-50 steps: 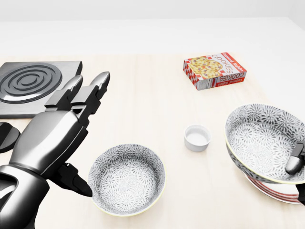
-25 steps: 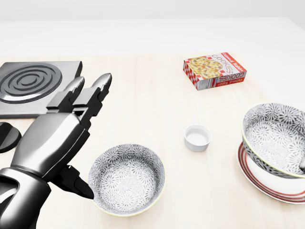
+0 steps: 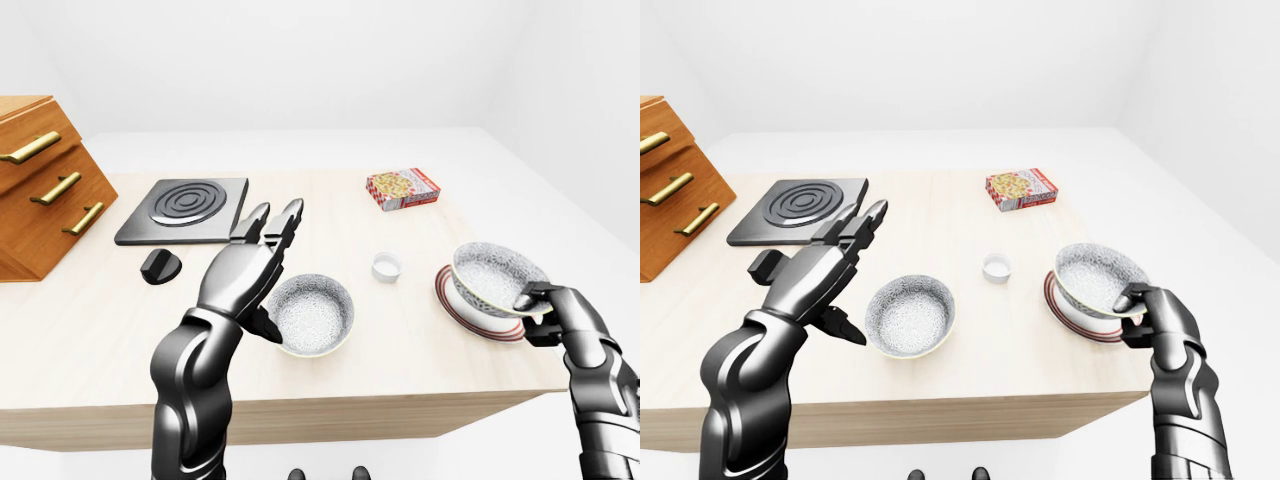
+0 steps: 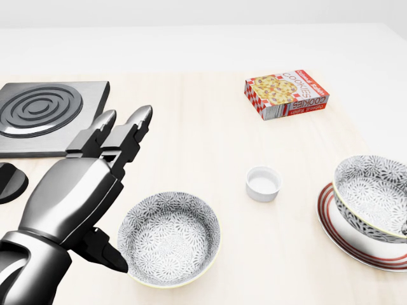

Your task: Pick the akita bowl from table center and place it on the plate.

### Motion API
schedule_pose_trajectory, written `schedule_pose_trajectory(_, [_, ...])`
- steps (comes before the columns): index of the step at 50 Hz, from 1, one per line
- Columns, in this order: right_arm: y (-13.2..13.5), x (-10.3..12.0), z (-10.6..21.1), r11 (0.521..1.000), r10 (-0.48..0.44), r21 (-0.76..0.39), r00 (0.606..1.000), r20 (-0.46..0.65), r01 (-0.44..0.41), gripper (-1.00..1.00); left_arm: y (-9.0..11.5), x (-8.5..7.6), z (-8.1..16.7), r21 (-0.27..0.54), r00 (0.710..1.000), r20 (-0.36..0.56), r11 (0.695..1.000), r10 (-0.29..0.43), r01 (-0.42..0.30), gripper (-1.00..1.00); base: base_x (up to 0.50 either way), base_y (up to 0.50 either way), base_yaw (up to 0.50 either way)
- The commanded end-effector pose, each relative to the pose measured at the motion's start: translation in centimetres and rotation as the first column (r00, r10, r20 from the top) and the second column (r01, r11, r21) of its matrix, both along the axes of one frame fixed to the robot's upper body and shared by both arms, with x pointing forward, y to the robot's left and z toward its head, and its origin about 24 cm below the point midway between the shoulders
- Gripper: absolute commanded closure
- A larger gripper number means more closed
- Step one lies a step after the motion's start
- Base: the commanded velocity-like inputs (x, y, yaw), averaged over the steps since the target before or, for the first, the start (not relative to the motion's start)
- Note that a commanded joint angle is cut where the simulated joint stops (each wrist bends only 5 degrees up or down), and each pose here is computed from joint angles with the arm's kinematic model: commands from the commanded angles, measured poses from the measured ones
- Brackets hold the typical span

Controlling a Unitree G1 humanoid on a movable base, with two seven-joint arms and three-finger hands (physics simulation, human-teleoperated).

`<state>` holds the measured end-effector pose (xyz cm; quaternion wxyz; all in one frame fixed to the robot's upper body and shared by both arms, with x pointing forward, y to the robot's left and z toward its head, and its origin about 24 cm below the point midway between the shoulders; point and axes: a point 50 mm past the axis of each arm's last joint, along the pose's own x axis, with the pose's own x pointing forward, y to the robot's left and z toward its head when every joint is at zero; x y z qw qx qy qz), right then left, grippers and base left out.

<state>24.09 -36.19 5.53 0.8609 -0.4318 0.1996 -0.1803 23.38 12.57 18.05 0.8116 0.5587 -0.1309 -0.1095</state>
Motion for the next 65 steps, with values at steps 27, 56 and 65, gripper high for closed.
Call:
schedule_pose_trajectory(27, [-1.5, 0.7, -2.7, 0.992, -0.119, 0.054, 0.991, 0.057, 0.116, -1.0, 0.2, 0.1, -0.6, -0.002, 1.0, -0.031, 1.0, 0.003, -0.003, -1.0, 0.0, 0.0, 0.0])
schedule_pose_trajectory(56, [7.5, -3.3, 8.4, 0.939, 0.25, 0.099, 0.85, 0.464, -0.33, -1.0, 0.7, 0.0, 0.3, -0.046, 1.0, 0.009, 0.999, -0.006, 0.007, -1.0, 0.0, 0.0, 0.0])
schedule_pose_trajectory(65, [13.1, -3.1, 12.2, 0.839, 0.392, 0.035, 0.649, 0.652, -0.543, -1.0, 1.6, 1.8, 1.6, -0.16, 0.997, 0.073, 0.986, -0.029, 0.041, -1.0, 0.0, 0.0, 0.0])
